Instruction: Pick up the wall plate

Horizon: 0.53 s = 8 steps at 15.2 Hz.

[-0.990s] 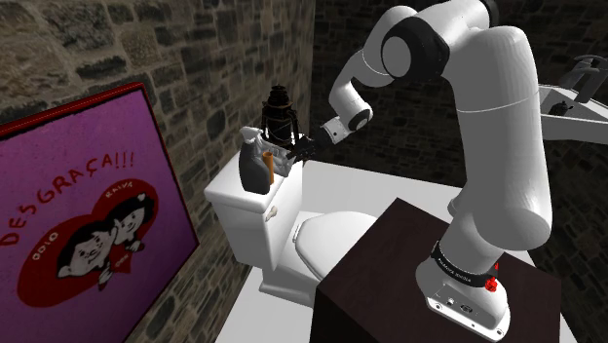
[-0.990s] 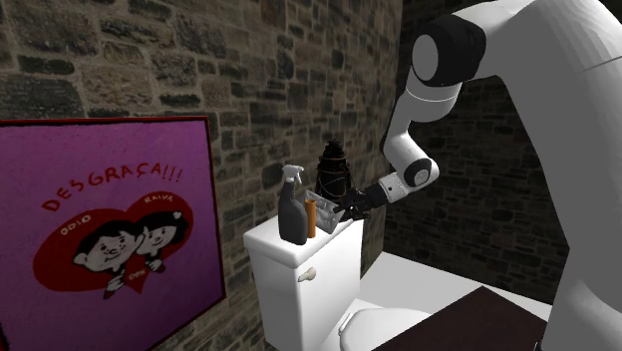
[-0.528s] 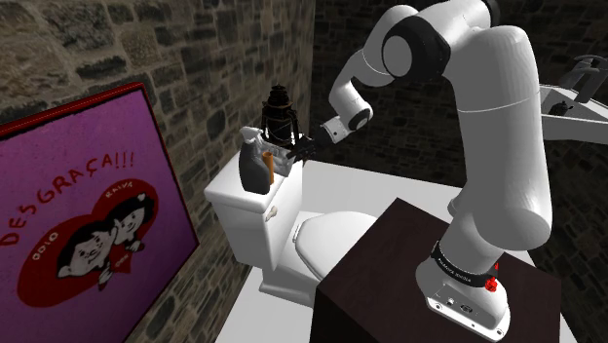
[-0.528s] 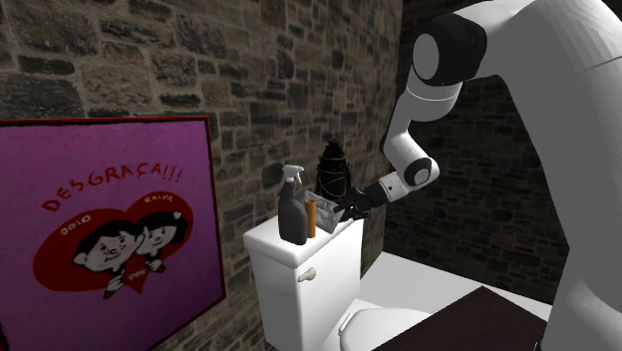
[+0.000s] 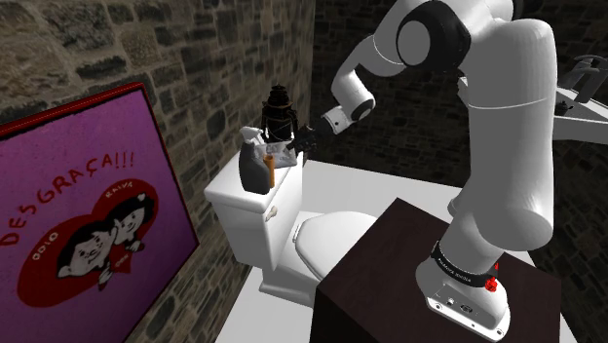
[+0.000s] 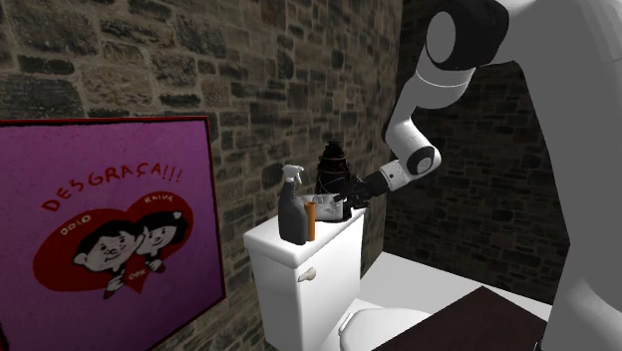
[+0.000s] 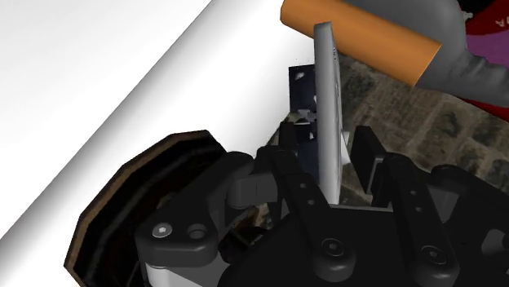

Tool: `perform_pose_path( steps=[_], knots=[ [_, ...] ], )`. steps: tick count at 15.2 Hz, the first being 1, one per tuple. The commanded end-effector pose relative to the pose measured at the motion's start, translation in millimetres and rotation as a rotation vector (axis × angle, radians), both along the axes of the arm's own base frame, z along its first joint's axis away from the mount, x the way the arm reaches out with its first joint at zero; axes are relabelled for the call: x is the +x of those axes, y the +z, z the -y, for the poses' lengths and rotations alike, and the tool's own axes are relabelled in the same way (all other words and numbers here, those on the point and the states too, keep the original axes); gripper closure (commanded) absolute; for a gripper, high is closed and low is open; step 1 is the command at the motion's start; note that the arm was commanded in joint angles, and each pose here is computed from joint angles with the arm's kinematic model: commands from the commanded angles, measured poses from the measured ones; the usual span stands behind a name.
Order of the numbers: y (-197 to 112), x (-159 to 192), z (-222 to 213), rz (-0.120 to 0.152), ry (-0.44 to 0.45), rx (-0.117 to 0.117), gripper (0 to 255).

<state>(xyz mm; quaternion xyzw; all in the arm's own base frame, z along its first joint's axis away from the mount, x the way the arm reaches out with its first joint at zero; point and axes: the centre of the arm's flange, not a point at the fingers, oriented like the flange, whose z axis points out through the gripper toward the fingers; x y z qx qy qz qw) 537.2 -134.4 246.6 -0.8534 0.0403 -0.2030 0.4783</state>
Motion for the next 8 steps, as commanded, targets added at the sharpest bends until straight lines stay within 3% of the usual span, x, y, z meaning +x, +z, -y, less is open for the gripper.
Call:
perform_pose_path(
  steps=[1,8],
  knots=[
    [11,0,0,0.001,0.000,0.000,255],
    [38,0,0,0.001,0.000,0.000,255]
  ],
)
